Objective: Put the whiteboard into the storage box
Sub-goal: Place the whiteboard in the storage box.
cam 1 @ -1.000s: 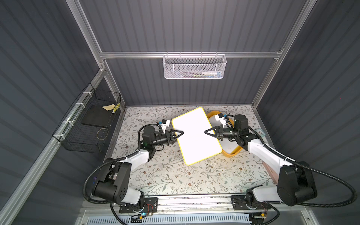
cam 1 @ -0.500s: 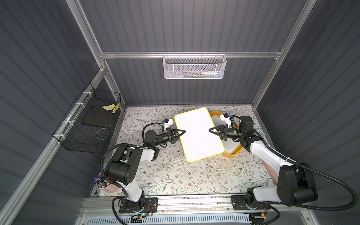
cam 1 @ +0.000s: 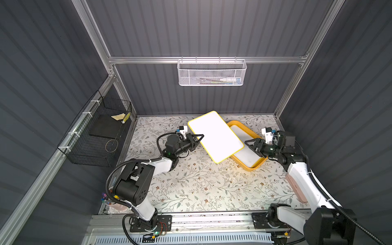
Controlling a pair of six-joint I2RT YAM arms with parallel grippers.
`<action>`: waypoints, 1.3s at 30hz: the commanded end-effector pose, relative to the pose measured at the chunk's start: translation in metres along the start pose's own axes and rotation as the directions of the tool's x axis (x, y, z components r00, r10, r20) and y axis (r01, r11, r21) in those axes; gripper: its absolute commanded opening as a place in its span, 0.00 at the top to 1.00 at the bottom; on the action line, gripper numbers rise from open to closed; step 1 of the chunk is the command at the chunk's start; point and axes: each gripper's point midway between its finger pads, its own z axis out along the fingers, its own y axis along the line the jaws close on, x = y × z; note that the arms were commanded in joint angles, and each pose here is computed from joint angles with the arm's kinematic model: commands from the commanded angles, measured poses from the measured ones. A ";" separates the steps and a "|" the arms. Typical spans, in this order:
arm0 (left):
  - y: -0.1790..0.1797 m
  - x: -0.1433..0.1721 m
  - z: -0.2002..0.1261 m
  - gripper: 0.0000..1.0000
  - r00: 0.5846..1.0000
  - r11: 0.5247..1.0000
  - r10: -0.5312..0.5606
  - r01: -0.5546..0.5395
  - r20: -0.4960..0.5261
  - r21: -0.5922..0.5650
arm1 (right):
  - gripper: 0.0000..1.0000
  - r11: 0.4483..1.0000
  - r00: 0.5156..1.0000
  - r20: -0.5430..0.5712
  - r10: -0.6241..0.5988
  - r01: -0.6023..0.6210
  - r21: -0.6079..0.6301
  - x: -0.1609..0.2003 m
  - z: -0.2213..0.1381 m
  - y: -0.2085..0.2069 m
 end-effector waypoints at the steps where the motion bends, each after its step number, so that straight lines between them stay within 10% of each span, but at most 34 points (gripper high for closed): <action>1: -0.008 -0.001 0.032 1.00 0.997 0.998 0.052 -0.051 0.063 -0.020 | 0.39 0.997 0.999 0.033 -0.011 0.008 0.076 0.005 -0.015 -0.015; 22: 0.070 0.092 0.176 0.93 0.998 0.952 -0.002 0.020 0.060 -0.307 | 0.37 0.999 0.998 0.060 -0.012 0.009 0.050 0.014 -0.034 -0.017; 31: 0.074 0.111 0.181 0.22 1.000 0.928 0.015 -0.023 -0.024 -0.373 | 0.38 0.999 0.999 0.054 0.002 -0.004 0.041 0.018 -0.033 -0.021; 39: 0.080 0.129 0.159 0.05 0.952 0.816 0.151 -0.271 -0.265 -0.510 | 0.37 0.995 0.998 0.061 0.002 -0.008 0.102 0.025 -0.037 -0.033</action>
